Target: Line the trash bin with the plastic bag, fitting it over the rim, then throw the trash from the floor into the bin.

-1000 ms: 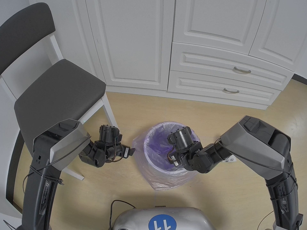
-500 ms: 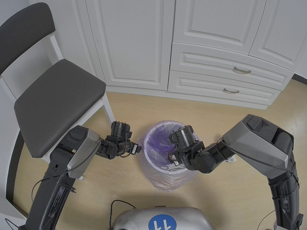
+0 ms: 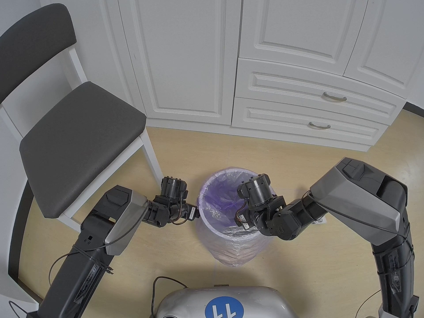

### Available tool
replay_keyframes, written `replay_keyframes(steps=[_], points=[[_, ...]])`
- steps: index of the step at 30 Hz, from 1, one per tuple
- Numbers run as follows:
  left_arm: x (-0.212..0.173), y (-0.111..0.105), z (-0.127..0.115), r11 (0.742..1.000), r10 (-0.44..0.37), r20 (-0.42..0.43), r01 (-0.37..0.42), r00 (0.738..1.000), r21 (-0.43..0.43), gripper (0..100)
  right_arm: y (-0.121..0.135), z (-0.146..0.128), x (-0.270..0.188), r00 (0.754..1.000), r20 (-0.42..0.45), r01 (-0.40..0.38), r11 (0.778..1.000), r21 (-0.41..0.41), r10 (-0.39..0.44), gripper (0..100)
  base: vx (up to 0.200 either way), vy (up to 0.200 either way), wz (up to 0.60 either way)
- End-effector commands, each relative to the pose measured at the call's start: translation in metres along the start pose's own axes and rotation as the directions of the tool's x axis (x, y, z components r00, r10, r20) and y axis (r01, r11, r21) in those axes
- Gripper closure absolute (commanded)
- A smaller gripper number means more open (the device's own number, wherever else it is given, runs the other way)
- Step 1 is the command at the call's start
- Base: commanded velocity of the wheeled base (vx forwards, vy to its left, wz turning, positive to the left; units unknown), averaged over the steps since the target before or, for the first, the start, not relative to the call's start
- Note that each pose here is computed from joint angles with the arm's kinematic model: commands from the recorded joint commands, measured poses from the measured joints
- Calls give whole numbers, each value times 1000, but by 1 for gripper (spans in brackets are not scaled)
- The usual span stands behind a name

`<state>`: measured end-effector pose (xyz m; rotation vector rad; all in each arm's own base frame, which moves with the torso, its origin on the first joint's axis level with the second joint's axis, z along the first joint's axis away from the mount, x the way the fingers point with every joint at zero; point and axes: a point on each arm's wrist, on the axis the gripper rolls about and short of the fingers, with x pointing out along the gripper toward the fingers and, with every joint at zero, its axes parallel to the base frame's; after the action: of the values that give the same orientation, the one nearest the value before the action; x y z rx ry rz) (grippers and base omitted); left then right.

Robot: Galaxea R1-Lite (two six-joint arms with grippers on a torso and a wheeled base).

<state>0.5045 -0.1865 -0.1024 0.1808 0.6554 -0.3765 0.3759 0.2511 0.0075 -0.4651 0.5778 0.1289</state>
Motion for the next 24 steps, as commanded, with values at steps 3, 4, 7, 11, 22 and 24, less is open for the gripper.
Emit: replay_keyframes(steps=[3,4,7,11,22,24], points=[[-1,-1,6,998,8,39,-6,999,-62,0,-6,2,-10,1000,11,0,1000,8,0,0,0,0,0],[-3,0,10,997,14,53,-9,999,-78,0,-10,3,-14,1000,15,-7,1000,12,7,0,0,0,0],[-17,5,22,994,35,62,-28,997,-110,0,-18,6,-25,1000,23,-20,999,28,19,0,0,0,0],[-48,14,30,991,44,46,-38,998,-129,0,-32,6,-43,999,40,-15,998,63,12,0,0,0,0],[-122,12,-18,989,62,29,-58,998,-138,0,-70,4,-63,980,201,-37,983,178,1,0,0,0,0],[-127,11,-19,989,62,29,-58,998,-137,0,-74,5,-61,980,200,-34,983,179,-2,0,0,0,0]])
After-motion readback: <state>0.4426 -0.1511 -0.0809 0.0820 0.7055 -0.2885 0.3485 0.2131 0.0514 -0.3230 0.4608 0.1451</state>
